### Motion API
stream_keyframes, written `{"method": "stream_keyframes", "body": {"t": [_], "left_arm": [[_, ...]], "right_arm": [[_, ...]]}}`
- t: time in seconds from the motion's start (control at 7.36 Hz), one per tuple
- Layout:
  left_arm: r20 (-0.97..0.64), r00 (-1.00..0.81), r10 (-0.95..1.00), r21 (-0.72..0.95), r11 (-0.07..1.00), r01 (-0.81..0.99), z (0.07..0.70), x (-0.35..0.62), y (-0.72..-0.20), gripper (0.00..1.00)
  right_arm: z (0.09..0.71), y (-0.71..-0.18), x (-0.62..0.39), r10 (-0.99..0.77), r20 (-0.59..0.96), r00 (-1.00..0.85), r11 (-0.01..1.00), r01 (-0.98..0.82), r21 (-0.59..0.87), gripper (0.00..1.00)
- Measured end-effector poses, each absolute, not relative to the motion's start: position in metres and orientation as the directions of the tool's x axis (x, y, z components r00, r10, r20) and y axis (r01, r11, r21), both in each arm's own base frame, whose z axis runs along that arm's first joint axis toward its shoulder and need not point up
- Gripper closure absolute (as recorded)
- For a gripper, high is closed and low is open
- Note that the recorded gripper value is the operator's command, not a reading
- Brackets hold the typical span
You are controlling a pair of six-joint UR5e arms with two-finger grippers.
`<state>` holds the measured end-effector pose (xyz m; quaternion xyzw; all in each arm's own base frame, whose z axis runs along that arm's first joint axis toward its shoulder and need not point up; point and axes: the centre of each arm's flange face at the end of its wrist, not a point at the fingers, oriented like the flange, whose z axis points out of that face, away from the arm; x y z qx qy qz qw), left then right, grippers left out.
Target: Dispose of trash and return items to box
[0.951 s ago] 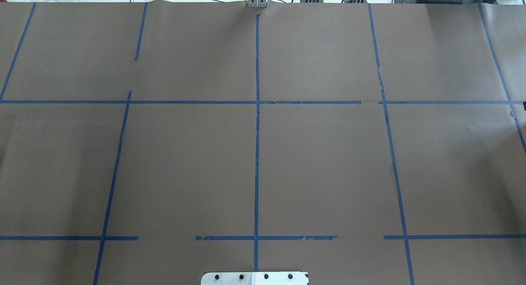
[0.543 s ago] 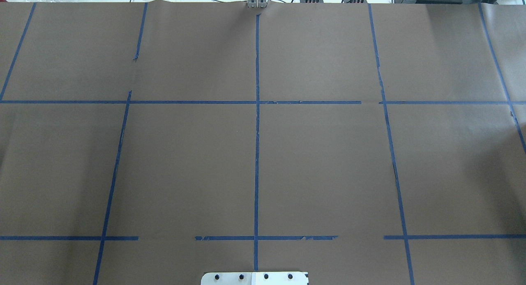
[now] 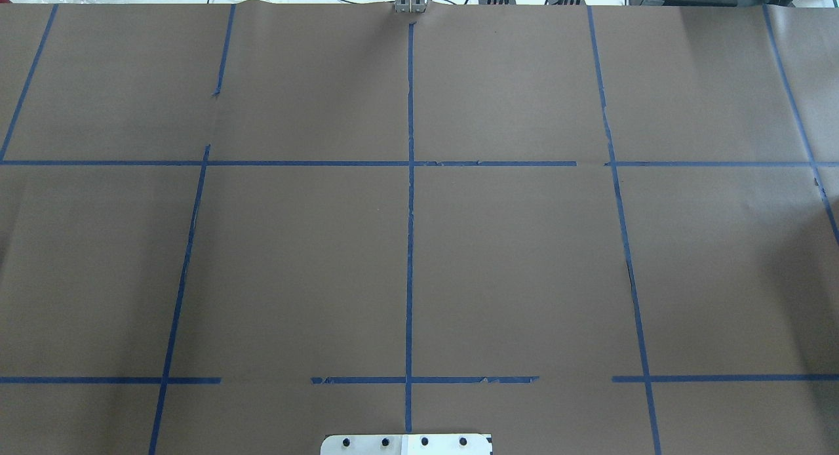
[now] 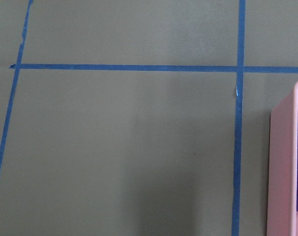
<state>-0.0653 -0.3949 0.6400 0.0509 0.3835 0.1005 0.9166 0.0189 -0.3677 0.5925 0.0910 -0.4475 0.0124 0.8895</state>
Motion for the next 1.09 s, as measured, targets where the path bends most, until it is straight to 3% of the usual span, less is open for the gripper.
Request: {"method": "stream_keyframes", "body": {"t": [0.68, 1.09], "left_arm": [[-0.696, 0.699, 0.165, 0.169, 0.984, -0.065, 0.643, -0.098, -0.381, 0.0], [-0.699, 0.698, 0.157, 0.164, 0.985, -0.057, 0.646, -0.1, -0.379, 0.0]], "right_arm": [[0.608, -0.372, 0.037, -0.069, 0.722, 0.688, 0.986, -0.061, 0.153, 0.0], [0.624, -0.369, 0.047, 0.016, 0.692, 0.722, 0.995, -0.082, 0.062, 0.0]]}}
